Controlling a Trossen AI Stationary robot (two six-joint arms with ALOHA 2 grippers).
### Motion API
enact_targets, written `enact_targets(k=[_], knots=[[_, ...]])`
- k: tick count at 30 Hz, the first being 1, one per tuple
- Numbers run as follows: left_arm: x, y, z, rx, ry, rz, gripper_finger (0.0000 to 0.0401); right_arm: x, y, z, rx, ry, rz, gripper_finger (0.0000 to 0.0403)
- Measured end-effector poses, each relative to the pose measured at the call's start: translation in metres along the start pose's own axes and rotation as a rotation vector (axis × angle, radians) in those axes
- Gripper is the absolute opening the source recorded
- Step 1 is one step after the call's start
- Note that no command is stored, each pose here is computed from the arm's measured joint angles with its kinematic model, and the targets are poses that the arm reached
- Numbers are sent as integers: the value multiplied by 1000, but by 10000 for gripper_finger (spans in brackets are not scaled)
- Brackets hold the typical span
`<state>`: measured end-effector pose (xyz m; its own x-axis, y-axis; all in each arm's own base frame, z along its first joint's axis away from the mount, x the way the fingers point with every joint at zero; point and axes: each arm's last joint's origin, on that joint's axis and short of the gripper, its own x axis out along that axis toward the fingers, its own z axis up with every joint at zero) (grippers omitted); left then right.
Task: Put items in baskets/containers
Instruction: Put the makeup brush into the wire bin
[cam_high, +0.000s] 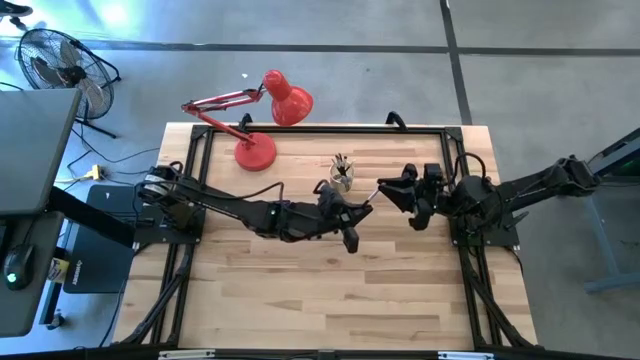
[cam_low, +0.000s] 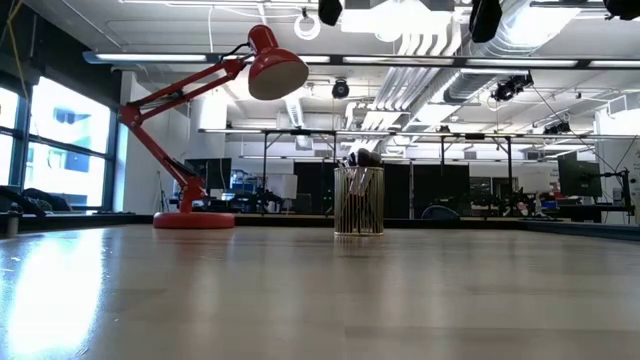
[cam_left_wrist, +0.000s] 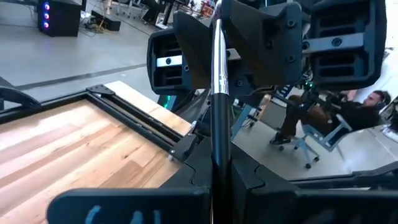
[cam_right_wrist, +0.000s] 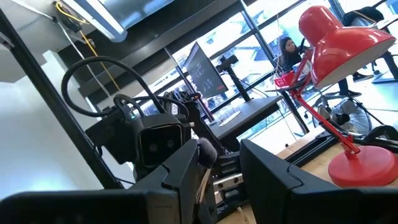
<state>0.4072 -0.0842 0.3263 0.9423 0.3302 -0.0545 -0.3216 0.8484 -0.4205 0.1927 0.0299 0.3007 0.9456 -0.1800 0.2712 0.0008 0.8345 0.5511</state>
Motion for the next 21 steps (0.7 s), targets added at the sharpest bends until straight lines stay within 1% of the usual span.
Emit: enact_targets(k=[4,7,10,16,21], knots=[[0,0,0,-3,6,2,7,0,-1,0,-2,6,9,114],[0,0,0,2,4,1,7,0,-1,0,-11,6,9,104],[0,0,0,7,6,2,7,0,-1,0,-33,6,9,80],[0,0,0,8,9,0,7,0,0,0,-109,14,36,11],[0,0,-2,21,36,-38,19,0,1,0,-132,24,51,11]])
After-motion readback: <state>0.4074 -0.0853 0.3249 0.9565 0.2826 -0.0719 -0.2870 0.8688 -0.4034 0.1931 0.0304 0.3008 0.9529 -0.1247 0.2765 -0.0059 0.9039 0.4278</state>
